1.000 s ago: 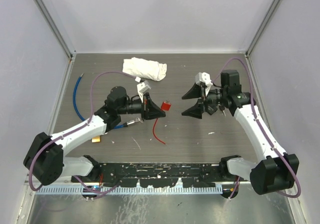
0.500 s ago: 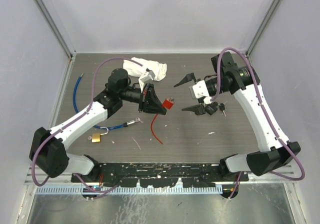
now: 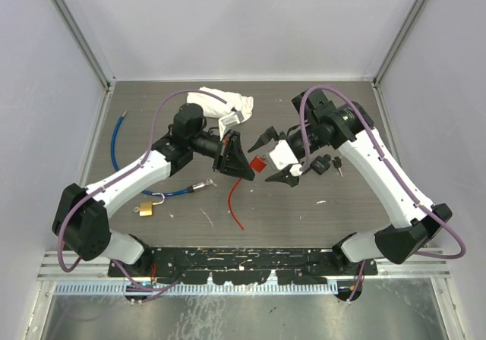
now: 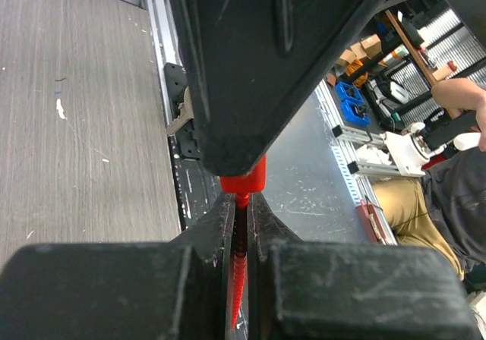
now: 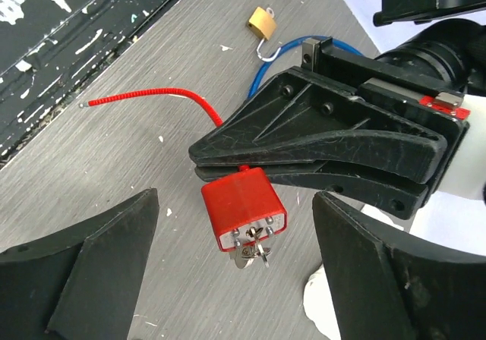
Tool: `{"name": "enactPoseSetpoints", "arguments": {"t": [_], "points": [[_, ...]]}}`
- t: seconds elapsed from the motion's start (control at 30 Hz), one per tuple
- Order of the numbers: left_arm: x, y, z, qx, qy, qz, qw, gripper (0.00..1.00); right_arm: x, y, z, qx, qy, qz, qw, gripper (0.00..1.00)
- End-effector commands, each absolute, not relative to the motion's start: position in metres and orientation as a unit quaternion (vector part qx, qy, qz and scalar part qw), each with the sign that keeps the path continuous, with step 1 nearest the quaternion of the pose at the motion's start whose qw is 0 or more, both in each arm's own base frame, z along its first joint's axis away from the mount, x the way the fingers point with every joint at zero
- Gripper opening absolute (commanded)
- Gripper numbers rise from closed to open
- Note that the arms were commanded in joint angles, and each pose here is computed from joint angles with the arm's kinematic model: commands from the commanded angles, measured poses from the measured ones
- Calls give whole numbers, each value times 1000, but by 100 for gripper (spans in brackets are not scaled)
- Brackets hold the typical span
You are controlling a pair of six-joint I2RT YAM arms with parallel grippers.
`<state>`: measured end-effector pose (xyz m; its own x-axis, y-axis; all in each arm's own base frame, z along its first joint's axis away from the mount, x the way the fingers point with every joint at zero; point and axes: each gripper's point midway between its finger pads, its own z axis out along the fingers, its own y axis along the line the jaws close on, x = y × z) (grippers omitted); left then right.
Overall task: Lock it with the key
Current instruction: Adjust the lock.
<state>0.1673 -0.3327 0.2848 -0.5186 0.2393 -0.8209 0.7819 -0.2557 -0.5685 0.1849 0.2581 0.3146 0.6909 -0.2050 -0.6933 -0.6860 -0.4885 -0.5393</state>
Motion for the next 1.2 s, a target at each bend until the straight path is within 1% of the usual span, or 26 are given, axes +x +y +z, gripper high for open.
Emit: {"name": "enactPoseSetpoints", "arguments": {"t": [0.0, 0.2, 0.4, 0.6, 0.83, 1.0, 1.03, 1.1, 1.13, 1.17], "points": [[160, -331, 307, 473, 537, -666, 210, 0, 188, 259, 313, -822, 280, 267, 419, 86], [157, -333, 307, 477, 533, -669, 202, 0, 188, 261, 311, -824, 282, 265, 414, 79], [157, -333, 305, 478, 532, -669, 198, 0, 186, 261, 312, -825, 282, 266, 412, 67], [159, -334, 304, 477, 534, -669, 197, 0, 179, 262, 312, -825, 278, 274, 409, 59], [160, -335, 304, 477, 536, -668, 200, 0, 174, 261, 311, -826, 277, 278, 404, 48], [162, -336, 303, 475, 540, -664, 205, 1, 172, 259, 307, -828, 280, 278, 398, 34], [162, -336, 303, 476, 540, -663, 207, 3, 172, 259, 306, -828, 281, 277, 397, 30], [163, -336, 302, 475, 543, -658, 214, 12, 171, 259, 307, -828, 284, 277, 397, 23], [164, -336, 301, 475, 546, -655, 218, 19, 172, 258, 307, -826, 287, 277, 398, 21], [166, -336, 300, 474, 549, -650, 226, 30, 172, 259, 308, -824, 292, 278, 398, 19]]}}
